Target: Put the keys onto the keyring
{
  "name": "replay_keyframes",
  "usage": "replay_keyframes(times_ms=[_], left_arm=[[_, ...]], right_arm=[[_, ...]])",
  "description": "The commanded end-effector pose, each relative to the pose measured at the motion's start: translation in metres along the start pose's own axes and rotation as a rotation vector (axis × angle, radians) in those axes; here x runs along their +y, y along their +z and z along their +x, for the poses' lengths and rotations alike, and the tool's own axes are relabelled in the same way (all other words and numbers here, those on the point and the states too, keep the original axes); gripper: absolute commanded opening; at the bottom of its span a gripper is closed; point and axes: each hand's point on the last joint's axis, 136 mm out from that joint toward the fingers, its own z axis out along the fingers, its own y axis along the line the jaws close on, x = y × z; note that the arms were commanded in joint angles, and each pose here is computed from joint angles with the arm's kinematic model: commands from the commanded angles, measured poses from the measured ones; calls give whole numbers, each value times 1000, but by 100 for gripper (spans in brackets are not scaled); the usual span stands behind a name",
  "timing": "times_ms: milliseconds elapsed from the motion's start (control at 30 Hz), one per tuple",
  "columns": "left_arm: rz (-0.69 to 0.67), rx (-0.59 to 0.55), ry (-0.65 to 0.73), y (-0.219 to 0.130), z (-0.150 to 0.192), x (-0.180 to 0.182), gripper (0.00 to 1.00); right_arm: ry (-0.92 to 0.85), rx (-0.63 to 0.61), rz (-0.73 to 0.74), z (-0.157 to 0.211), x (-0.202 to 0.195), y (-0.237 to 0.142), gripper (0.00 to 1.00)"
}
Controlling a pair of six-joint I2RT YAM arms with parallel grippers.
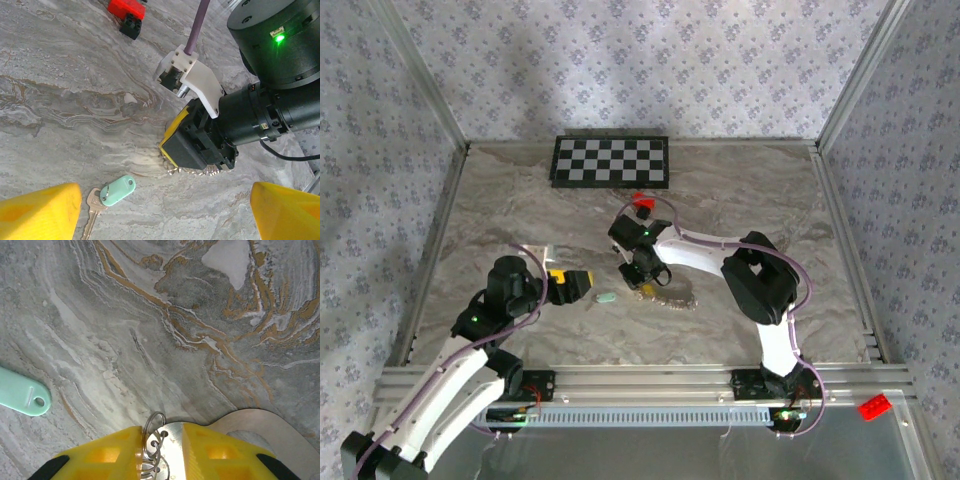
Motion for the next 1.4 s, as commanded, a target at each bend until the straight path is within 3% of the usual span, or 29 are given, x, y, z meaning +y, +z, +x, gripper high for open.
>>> replay_keyframes(times_ms=[0,700,1100,1367], left_arm=[[25,-14,24,-2,-3,-6,87],[7,-48,45,-10,-8,-6,85],[14,-54,53,-11,-10,-8,75],[83,-72,70,-10,-17,-22,72]], right_arm=[[-22,26,24,2,-1,1,26],[-45,39,52,5,-5,4,14],[-51,26,58,6,-6,-6,2],[-115,-114,37,-1,0,-37,0]])
